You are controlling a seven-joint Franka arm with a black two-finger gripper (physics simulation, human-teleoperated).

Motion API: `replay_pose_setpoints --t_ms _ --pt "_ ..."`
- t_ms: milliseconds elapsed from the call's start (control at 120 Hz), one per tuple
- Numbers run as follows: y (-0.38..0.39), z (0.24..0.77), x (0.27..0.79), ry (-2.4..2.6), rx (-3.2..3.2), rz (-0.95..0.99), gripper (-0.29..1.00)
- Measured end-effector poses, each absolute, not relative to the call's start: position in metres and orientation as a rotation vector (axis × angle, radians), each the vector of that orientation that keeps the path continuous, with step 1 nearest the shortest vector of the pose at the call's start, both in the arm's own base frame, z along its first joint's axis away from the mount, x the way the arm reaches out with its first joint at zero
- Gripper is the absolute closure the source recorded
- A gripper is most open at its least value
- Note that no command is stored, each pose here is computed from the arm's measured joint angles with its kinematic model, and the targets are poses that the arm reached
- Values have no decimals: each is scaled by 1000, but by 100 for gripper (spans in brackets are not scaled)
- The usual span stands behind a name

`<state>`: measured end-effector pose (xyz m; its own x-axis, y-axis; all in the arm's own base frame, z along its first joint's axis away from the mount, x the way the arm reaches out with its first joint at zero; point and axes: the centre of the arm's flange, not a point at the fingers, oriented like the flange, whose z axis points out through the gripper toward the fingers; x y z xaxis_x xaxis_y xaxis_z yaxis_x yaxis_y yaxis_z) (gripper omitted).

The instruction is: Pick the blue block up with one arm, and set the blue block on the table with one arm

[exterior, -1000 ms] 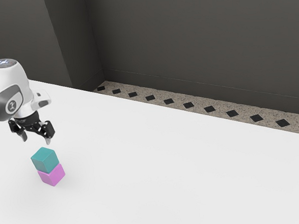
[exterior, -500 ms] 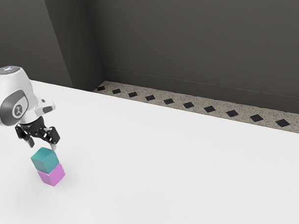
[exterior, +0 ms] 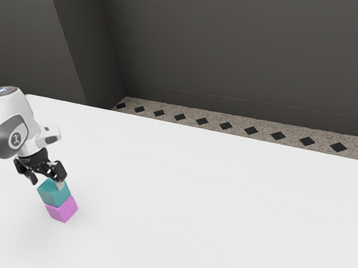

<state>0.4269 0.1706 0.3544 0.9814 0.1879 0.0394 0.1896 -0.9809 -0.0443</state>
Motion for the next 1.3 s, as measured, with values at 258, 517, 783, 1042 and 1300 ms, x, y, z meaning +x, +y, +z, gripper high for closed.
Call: replay_pose_setpoints --t_ms 258,517,783,1042,1300 --pt "165 333 431 -259 -3105 -7 0" --pt "165 326 435 -246 -3113 -17 0" --pt "165 326 434 -253 -3123 -28 0" --pt "165 324 429 -261 -3131 -21 3" --pt "158 349 435 -229 -3109 -90 30"
